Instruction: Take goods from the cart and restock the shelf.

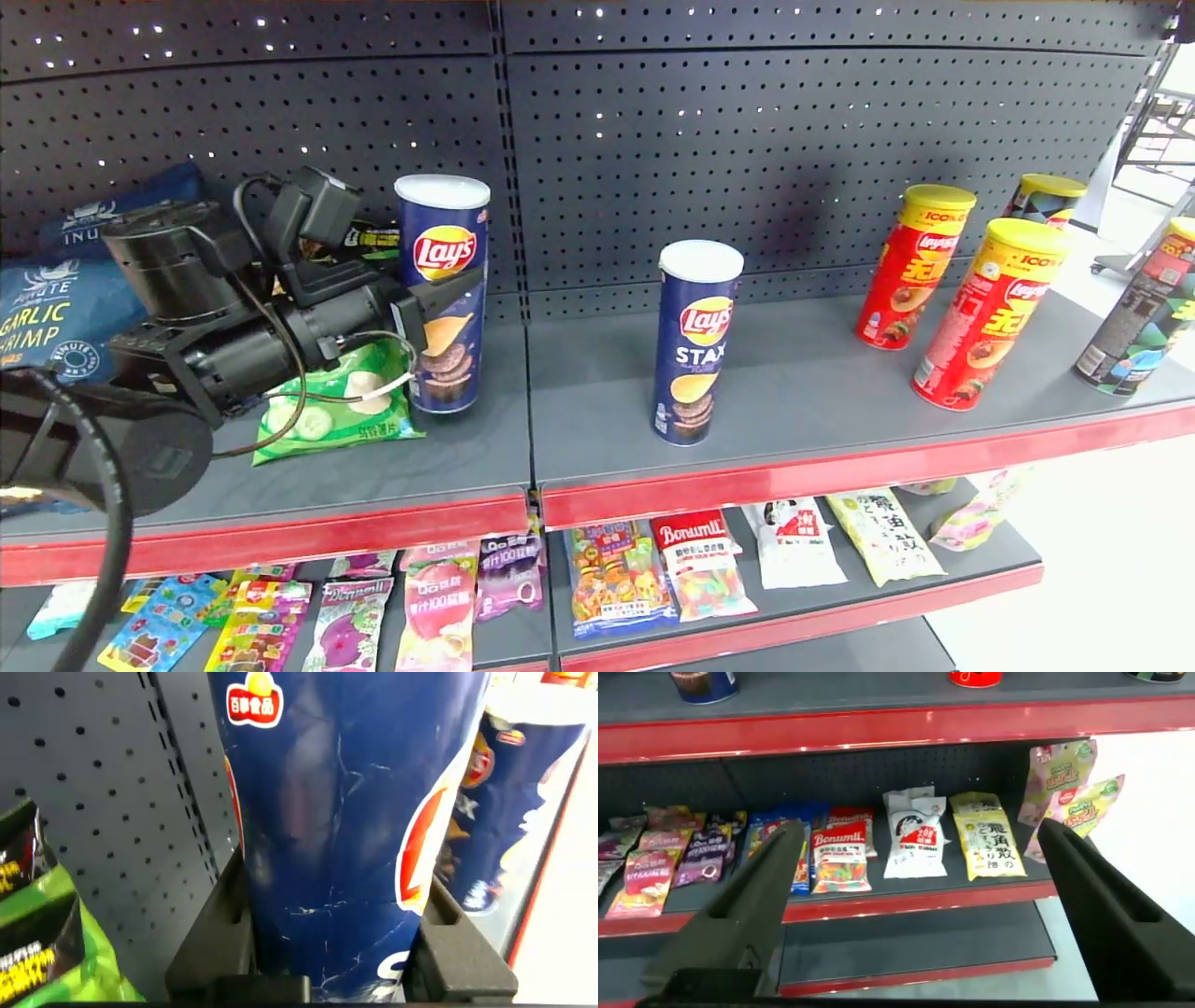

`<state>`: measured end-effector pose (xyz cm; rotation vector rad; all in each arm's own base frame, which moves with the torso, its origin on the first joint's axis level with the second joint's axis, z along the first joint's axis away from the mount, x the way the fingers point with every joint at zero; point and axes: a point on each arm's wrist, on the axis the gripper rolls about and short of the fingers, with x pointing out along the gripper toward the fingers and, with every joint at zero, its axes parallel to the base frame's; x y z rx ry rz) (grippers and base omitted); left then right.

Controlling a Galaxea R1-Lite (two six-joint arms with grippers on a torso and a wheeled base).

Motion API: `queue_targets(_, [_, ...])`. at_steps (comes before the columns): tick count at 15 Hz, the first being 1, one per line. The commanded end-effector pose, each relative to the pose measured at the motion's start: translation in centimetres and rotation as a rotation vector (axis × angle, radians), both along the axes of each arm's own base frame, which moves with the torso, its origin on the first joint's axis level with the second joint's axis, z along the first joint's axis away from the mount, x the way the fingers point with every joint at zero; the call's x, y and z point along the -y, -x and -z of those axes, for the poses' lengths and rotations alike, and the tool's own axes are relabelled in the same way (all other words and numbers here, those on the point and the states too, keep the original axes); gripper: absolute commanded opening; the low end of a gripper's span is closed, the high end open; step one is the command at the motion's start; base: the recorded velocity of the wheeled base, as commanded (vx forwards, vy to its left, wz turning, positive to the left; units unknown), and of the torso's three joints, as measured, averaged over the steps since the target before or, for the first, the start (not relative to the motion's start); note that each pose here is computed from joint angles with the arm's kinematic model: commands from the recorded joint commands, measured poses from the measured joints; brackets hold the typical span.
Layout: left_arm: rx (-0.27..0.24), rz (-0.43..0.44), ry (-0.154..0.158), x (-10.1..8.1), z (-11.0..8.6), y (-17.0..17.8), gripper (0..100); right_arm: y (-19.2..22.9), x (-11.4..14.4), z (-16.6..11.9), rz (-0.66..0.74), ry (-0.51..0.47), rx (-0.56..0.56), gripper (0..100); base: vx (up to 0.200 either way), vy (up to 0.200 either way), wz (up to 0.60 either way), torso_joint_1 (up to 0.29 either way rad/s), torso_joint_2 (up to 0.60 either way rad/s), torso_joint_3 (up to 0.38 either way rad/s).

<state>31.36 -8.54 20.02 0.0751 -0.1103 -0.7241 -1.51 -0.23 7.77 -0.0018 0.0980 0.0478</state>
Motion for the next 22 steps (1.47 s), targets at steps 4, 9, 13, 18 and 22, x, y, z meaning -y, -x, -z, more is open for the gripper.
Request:
queue_targets(4, [-0.02,0.029,0.036,0.7,0.9,-1.5,0,0.0,0.0,0.0,-0.001,0.005,0.0,100,0.0,0.0,0.0,0.0,0.0,0.0])
queue_targets(9, [-0.011,0.074,0.037,1.1,1.2,-2.9,0,0.8,-0.1,0.2,0.091,0.002,0.098,100,0.0,0.0,0.0,0.0,0.0,0.0])
queue_targets(13, [-0.014,0.102,0.052,1.4,1.4,-3.7,0,0.8,-0.1,0.2,0.091,0.002,0.097,100,0.0,0.0,0.0,0.0,0.0,0.0])
queue_targets(18, [0.038,0.141,0.106,2.0,-0.7,-5.4,0,0.8,-0.1,0.2,0.091,0.002,0.097,100,0.0,0.0,0.0,0.0,0.0,0.0])
queue_targets(22, [0.07,0.22,0.093,1.7,1.6,-7.2,0,0.8,-0.1,0.2,0.091,0.002,0.097,100,0.0,0.0,0.0,0.0,0.0,0.0])
